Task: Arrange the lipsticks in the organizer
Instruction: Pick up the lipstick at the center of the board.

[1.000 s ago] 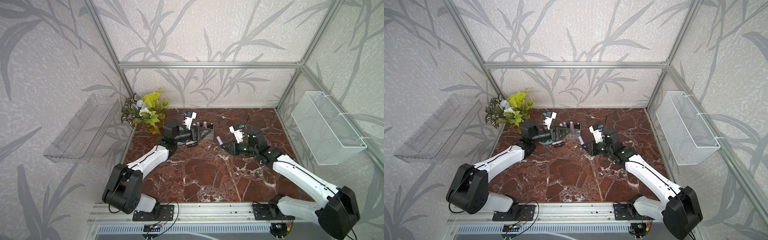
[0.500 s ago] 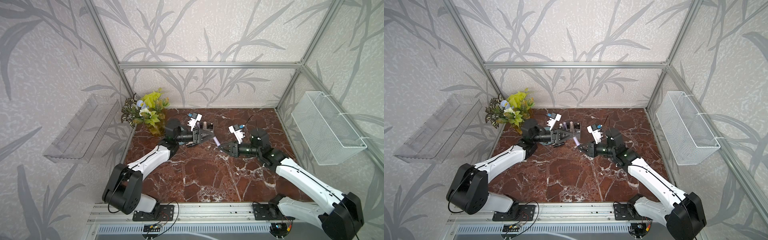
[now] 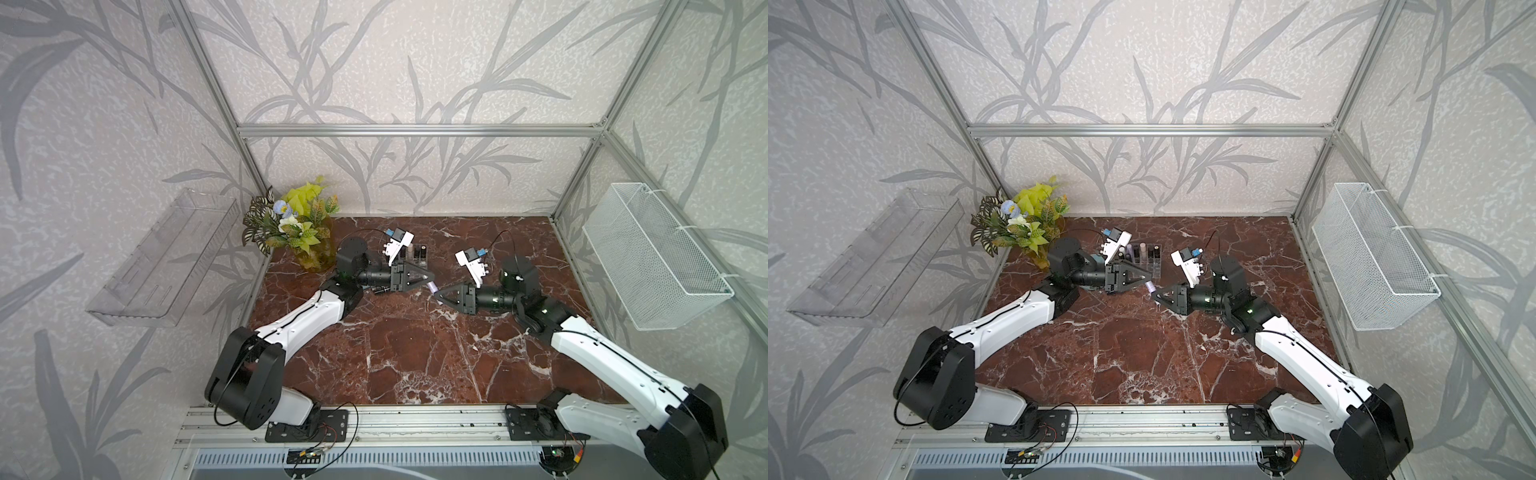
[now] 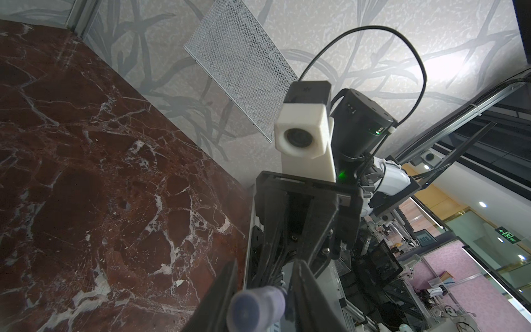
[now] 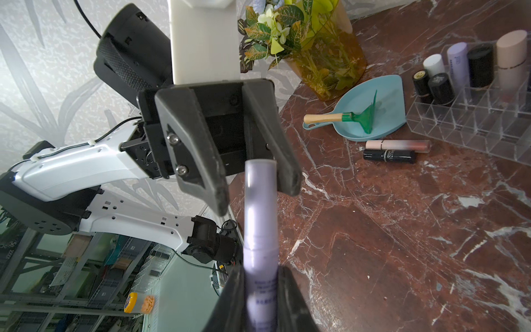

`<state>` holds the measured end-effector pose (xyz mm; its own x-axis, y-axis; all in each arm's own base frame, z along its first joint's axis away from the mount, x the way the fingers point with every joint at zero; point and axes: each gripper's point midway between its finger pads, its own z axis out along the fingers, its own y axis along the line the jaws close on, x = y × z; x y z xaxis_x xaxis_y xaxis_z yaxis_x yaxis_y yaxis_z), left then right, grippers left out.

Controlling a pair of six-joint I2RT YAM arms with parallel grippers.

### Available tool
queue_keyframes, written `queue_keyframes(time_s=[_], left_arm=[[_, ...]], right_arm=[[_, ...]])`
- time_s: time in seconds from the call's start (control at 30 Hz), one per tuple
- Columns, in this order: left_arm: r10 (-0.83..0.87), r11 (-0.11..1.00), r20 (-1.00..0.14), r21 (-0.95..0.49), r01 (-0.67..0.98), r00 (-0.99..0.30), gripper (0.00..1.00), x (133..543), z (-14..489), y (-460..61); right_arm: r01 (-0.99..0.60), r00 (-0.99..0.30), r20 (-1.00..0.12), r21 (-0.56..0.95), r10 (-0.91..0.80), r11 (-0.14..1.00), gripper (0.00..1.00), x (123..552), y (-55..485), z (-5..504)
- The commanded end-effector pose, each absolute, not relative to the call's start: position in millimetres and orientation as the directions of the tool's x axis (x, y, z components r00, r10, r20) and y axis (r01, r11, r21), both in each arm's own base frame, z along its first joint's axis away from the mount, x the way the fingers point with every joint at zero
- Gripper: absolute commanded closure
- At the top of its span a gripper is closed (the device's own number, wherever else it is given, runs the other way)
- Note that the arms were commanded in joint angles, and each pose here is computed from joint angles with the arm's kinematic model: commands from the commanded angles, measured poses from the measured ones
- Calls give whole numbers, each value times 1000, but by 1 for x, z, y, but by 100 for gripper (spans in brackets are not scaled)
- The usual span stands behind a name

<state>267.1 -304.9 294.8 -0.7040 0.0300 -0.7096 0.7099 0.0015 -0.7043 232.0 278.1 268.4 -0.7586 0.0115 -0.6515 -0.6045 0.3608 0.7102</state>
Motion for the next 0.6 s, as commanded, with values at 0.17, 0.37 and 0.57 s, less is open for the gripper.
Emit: queue_keyframes(time_s=[0.17, 0.37, 0.57], left_arm=[[41, -37, -751, -660, 750, -659, 43, 261, 309, -306], [45, -35, -749, -663, 748, -661, 41, 261, 308, -307], [43, -35, -751, -660, 750, -659, 46, 261, 309, -306]], right_arm=[[-643, -718, -695, 680, 30, 353, 87, 228, 274, 287], [-645, -715, -699, 673, 24, 362, 87, 227, 272, 287], [-643, -719, -695, 676, 19, 360, 87, 226, 273, 286]])
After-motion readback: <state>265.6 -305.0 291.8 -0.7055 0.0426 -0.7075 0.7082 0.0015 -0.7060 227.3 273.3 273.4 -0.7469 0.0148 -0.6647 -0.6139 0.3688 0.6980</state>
